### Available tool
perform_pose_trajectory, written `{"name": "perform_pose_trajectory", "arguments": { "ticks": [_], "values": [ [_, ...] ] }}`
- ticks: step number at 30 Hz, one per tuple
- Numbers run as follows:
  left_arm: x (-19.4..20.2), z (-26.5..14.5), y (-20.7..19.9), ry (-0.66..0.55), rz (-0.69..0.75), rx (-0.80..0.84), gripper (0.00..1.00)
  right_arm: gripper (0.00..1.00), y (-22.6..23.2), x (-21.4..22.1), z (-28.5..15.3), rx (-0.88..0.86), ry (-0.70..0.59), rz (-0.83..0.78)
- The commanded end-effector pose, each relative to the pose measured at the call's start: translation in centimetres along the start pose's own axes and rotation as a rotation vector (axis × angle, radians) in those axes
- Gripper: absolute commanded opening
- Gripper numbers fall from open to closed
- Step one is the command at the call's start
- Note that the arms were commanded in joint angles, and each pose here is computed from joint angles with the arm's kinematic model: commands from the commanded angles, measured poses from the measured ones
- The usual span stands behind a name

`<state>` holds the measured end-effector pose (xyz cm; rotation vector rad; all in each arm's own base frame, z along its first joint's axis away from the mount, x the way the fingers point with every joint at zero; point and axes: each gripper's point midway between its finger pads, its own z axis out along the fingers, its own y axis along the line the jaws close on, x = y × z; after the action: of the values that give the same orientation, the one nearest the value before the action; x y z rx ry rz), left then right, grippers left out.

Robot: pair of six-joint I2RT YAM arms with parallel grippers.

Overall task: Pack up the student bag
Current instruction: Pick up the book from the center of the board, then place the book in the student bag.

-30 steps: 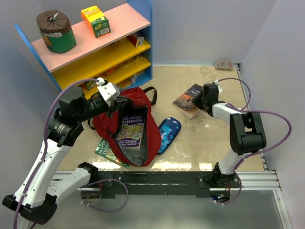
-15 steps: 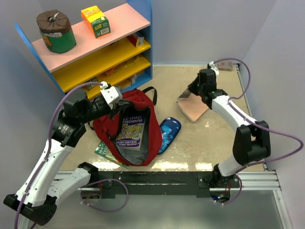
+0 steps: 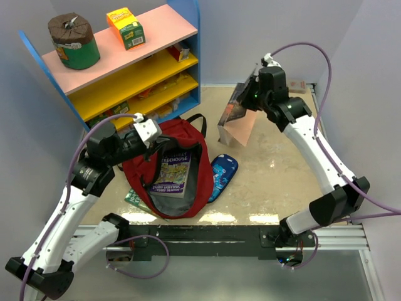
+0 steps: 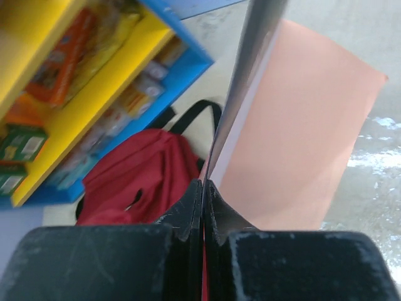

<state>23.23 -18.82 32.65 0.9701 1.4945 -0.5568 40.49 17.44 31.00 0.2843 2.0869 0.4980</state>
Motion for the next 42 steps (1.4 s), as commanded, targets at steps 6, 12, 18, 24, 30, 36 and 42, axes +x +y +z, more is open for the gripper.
{"name": "perform_pose_trajectory", "arguments": {
  "ticks": [6,12,18,24,30,36,42],
  "values": [
    [-2.5,-0.7,0.5,-0.096,0.055,-0.035,0.00,0.00,9.6,-6.6,-12.1,-0.265,-0.144,-0.095],
    [-3.2,-1.1,0.8,-0.109,0.062,-0.058,0.00,0.00,11.7,-2.0,-14.3,-0.450,0.042,-0.171],
    [-3.3,-1.2,1.3,-0.099,0.065,-0.082,0.00,0.00,13.7,2.5,-16.7,-0.634,0.149,-0.179],
    [-3.6,-1.0,1.3,-0.111,0.059,-0.079,0.00,0.00,15.2,4.3,-18.1,-0.698,0.200,-0.199],
    [-3.5,-0.8,2.7,-0.101,0.033,-0.145,0.00,0.00,20.0,12.1,-20.1,-0.895,0.390,-0.178],
    [-3.4,-0.9,2.9,-0.108,0.023,-0.155,0.00,0.00,21.9,18.9,-20.8,-0.932,0.516,-0.209],
    [-4.1,-1.3,2.7,-0.124,0.020,-0.154,0.00,0.00,22.3,23.4,-17.5,-0.922,0.564,-0.242]
  ]
}}
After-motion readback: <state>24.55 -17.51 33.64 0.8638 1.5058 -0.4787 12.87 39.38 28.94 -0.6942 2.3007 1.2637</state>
